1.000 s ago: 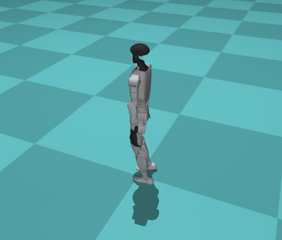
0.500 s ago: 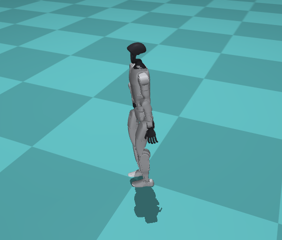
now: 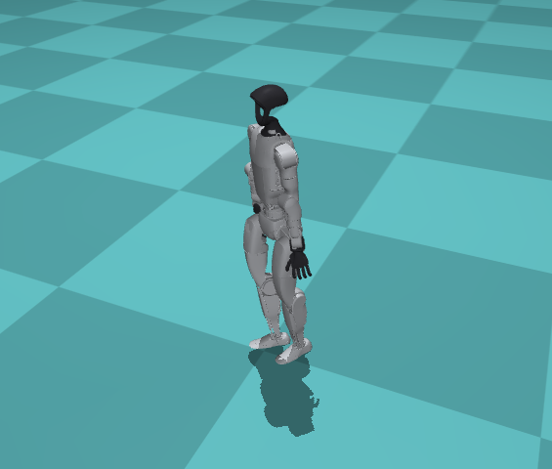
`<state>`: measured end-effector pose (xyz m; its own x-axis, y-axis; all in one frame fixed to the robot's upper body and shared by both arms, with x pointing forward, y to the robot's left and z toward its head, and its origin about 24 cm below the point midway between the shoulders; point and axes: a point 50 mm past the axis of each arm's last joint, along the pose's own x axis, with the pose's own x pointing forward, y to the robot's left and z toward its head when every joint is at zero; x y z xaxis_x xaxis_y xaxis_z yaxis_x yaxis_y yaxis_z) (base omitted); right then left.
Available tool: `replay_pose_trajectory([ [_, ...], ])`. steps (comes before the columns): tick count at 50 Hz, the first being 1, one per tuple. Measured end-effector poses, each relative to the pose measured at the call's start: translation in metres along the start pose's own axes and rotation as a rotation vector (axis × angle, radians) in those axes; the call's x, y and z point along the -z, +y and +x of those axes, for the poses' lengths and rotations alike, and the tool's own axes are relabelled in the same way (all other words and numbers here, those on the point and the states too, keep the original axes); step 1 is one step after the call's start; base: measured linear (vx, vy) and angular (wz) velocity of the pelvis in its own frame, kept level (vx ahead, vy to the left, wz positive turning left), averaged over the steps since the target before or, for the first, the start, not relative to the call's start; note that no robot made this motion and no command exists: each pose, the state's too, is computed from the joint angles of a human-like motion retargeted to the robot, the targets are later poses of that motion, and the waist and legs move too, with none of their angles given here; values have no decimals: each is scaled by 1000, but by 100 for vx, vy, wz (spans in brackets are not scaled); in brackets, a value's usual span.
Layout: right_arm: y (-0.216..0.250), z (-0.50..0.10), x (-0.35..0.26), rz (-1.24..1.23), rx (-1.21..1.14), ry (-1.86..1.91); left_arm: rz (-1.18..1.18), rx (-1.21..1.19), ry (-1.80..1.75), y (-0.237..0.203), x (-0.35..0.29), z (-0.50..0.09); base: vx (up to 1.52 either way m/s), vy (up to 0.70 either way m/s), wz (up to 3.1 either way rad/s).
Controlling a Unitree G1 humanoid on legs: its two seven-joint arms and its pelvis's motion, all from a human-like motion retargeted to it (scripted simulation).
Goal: Upper body actions
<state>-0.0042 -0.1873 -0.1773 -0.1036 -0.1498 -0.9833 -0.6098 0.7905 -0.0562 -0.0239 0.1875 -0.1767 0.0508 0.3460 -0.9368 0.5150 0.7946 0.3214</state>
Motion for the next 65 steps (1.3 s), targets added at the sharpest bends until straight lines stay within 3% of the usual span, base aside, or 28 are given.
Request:
replay_pose_trajectory([
  [8,-5,-1,-11,-137,51,-38,6,85,-83,3,-11,2,1,-4,-17],
  [21,-9,-1,-14,-75,44,-50,41,172,14,5,11,3,-2,-17,-77],
  [32,-30,-2,11,47,64,70,-241,174,-7,-1,5,1,6,-7,-165],
  [48,-49,-9,-51,-44,163,-183,-76,212,61,32,23,8,2,9,-210],
  [65,-17,0,15,75,88,39,-161,167,17,81,4,16,-7,1,-193],
])
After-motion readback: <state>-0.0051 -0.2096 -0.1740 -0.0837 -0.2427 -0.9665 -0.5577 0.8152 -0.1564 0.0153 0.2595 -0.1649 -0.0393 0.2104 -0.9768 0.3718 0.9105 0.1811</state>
